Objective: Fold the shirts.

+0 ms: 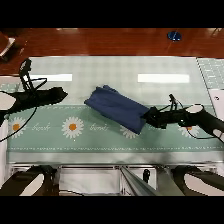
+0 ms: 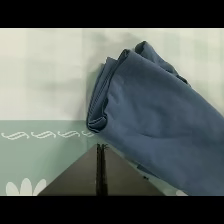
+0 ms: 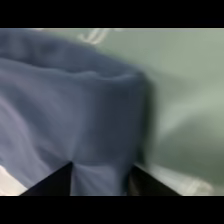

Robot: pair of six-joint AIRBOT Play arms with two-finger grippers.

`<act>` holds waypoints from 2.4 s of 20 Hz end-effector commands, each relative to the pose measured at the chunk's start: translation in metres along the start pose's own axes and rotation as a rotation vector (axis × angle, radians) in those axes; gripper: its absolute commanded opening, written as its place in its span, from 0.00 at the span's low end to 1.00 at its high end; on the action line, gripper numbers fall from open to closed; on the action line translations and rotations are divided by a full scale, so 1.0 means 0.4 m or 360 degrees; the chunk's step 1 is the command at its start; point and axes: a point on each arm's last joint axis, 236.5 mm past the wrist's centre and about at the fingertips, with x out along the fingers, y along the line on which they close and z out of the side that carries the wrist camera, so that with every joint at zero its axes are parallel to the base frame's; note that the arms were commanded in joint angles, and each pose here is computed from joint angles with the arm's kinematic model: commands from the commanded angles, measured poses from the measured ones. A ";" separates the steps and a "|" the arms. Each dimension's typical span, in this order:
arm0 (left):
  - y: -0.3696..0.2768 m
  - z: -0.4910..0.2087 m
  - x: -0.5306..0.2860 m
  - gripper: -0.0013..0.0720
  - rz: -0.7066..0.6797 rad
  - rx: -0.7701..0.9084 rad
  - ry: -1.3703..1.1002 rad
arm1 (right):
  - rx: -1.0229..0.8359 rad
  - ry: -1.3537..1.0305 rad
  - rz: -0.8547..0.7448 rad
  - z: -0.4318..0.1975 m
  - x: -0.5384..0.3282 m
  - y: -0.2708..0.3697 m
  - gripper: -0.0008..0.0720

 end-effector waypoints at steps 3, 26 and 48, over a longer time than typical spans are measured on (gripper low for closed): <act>-0.003 0.000 0.001 0.05 -0.0005 -0.0004 -0.0002 | -0.0355 0.0105 0.0176 0.018 0.076 0.173 0.04; 0.000 0.020 0.000 0.05 0.0002 -0.0003 -0.0055 | -0.0583 -0.0984 -0.0001 0.371 -0.978 0.405 0.04; -0.005 0.046 -0.001 0.05 -0.0015 -0.0030 -0.0125 | 0.1357 -0.0837 -0.1197 -0.286 -1.007 -0.476 0.08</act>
